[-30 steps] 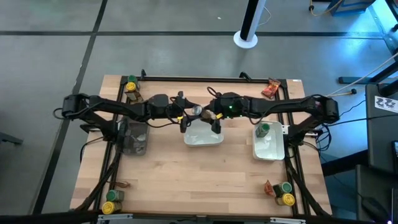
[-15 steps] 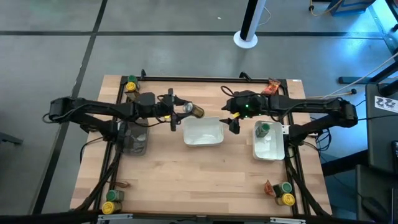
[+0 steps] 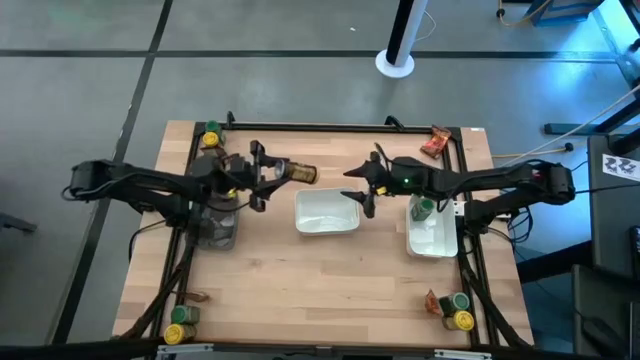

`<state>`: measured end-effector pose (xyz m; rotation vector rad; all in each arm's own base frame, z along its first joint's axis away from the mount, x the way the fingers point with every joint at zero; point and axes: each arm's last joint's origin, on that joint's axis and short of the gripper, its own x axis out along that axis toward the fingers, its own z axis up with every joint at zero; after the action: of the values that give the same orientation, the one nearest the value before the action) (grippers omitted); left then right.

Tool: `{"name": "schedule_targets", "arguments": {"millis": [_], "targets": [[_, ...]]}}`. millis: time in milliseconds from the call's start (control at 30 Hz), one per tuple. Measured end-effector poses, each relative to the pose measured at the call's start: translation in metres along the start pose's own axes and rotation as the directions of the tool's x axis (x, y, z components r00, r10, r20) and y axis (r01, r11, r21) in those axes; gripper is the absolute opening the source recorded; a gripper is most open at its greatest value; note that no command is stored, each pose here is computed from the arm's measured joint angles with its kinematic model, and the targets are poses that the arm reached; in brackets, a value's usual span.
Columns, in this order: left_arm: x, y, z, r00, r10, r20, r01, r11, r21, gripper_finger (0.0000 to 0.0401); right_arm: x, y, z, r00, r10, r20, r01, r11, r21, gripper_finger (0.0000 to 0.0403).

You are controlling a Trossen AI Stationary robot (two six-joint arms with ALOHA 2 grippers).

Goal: Sort spices by type
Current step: Put the top right yellow seasoning bottle into the left white bin

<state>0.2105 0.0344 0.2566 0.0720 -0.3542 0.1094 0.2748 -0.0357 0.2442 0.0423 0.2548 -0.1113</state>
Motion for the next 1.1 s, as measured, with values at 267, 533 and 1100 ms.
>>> {"name": "schedule_targets", "arguments": {"millis": [267, 533, 1100], "targets": [[0.001, -0.006, -0.002, 0.997, -0.063, 0.046, 0.064, 0.998, -0.01, 0.0206, 0.019, 0.005, 0.003, 0.955, 0.167, 0.245, -0.182, 0.982, 0.041, 0.0278], [0.001, -0.007, -0.001, 0.996, -0.066, 0.052, 0.067, 0.998, -0.008, 0.0206, 0.022, 0.003, 0.006, 0.941, 0.114, 0.319, -0.142, 0.988, 0.066, 0.0278], [0.001, -0.007, -0.001, 0.996, -0.066, 0.053, 0.067, 0.998, -0.011, 0.0206, 0.038, 0.009, 0.02, 0.95, 0.088, 0.3, -0.135, 0.981, 0.141, 0.0351]]}}
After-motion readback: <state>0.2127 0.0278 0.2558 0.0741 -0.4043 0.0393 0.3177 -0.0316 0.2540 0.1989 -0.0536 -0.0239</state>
